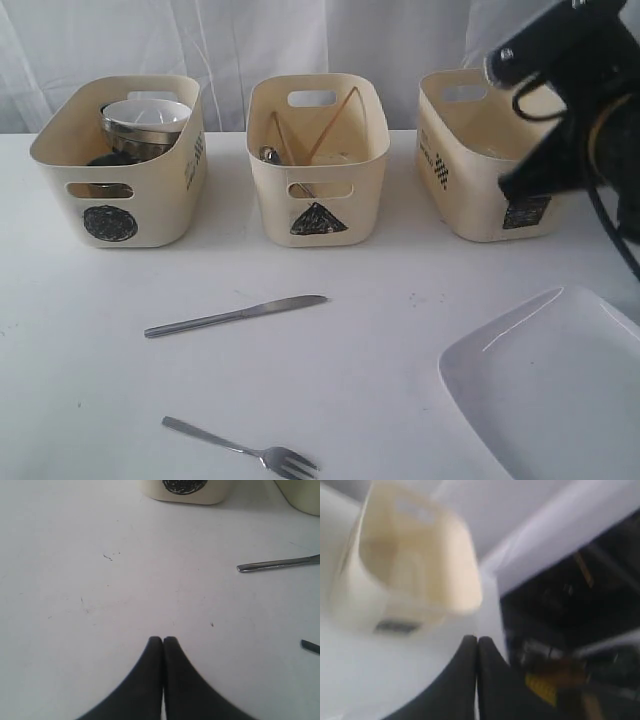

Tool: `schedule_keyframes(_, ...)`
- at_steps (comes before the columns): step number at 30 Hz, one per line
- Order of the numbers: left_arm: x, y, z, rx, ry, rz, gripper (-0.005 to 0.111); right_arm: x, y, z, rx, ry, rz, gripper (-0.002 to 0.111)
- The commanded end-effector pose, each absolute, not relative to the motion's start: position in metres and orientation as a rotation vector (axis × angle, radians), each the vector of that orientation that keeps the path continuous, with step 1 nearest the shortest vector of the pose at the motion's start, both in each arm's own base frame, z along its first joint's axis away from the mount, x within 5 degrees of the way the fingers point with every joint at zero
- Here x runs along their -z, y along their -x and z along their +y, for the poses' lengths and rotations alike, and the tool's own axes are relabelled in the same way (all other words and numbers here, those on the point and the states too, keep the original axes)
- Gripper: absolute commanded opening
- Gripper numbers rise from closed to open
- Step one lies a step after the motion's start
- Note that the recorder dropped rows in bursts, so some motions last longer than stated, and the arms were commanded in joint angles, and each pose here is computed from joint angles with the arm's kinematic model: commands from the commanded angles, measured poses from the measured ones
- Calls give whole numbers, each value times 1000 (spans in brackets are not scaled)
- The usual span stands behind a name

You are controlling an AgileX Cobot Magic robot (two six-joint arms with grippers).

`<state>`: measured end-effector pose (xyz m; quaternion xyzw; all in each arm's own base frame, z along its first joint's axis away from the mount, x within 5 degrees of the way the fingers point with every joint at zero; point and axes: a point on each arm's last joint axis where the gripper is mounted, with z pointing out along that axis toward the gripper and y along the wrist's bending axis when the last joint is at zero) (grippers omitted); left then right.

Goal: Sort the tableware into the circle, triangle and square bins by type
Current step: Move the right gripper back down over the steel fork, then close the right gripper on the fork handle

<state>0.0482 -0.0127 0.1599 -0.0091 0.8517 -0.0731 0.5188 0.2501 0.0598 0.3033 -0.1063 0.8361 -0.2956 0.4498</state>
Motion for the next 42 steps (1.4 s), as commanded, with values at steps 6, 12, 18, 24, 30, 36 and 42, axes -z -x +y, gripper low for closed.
schedule_keyframes(6,-155,-46,-14,200,25,2082,0,-257,-263,182,-329,878,2442,0)
schedule_keyframes(12,-155,-46,-14,200,25,2082,0,-242,-285,251,-309,1444,2562,0)
schedule_keyframes(18,-155,-46,-14,200,25,2082,0,-192,-265,285,-261,1813,2516,25)
schedule_keyframes(24,-155,-46,-14,200,25,2082,0,-173,-265,286,-253,1823,2602,36)
schedule_keyframes(30,-155,-46,-14,200,25,2082,0,-169,-258,279,-242,1898,2700,38)
schedule_keyframes(36,-155,-46,-14,200,25,2082,0,-168,-257,280,-243,1906,2698,47)
schedule_keyframes(42,-155,-46,-14,200,25,2082,0,-148,-258,281,-235,1928,2745,48)
